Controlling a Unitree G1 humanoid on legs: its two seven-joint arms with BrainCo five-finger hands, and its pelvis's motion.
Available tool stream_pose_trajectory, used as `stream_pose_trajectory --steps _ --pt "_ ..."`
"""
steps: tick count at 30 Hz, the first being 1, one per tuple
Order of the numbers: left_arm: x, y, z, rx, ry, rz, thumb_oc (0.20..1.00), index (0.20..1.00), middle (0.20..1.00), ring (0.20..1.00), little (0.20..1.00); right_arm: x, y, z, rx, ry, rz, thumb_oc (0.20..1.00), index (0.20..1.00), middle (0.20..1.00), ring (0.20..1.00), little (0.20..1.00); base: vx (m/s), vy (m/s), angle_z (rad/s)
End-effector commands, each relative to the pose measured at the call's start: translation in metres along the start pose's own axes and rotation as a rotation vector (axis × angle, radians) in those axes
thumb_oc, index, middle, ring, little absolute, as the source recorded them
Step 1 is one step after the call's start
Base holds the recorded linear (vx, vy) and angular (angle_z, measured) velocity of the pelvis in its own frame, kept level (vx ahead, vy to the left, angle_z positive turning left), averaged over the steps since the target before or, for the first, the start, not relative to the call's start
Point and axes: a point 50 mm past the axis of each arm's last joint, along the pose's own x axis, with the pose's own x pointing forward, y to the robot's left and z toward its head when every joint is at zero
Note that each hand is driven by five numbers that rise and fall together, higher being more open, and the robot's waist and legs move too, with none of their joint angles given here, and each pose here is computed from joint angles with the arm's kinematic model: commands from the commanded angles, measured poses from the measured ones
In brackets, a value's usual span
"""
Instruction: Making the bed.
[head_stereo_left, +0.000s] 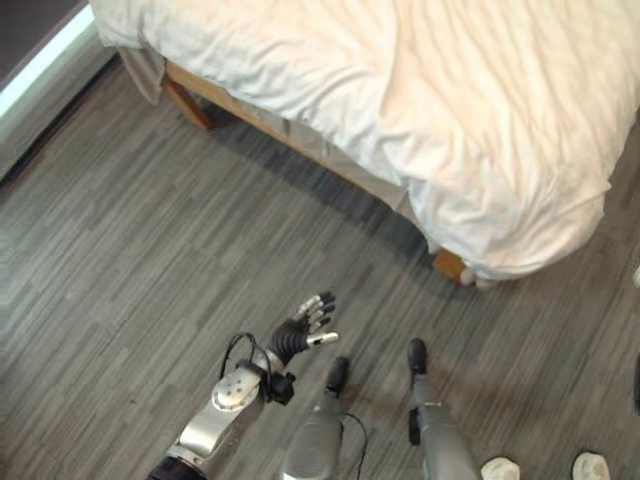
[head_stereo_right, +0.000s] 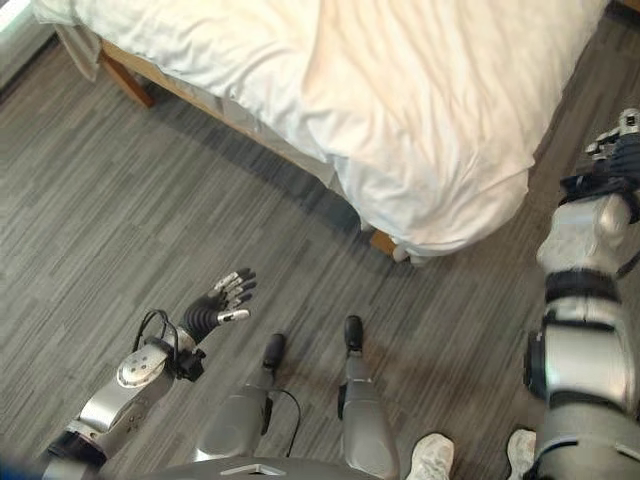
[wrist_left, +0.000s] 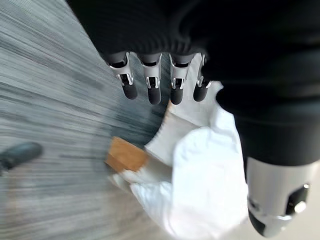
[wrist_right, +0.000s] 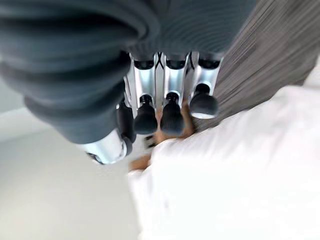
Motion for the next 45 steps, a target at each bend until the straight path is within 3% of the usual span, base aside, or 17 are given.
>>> stream_pose_trajectory --steps 1,12,31,45 --pt "0.005 -0.006 0.025 -0.013 -0.107 -0.072 1.0 1.0 1.0 1.0 1.0 0.005 0.024 0.042 -0.036 -0.094 0.117 0.2 0.2 0.2 0.2 0.2 0.01 -0.024 0.04" --pt "0.013 -0.017 0.028 0.019 -0.113 -0.11 1.0 1.0 1.0 1.0 1.0 0.006 0.044 0.047 -0.063 -0.087 0.128 0.2 0.2 0.2 0.2 0.2 0.0 -0.027 0.04" --pt "-0.003 -0.003 0.024 -0.023 -0.11 -0.025 1.0 1.0 1.0 1.0 1.0 0.013 -0.001 0.075 -0.196 -0.115 -0.074 0.2 0.2 0.2 0.2 0.2 -0.01 -0.003 0.02" --pt "0.002 -0.005 0.033 -0.027 -0.176 -0.001 1.0 1.0 1.0 1.0 1.0 0.013 0.007 0.084 -0.196 -0.164 -0.03 0.2 0.2 0.2 0.2 0.2 0.0 0.001 0.03"
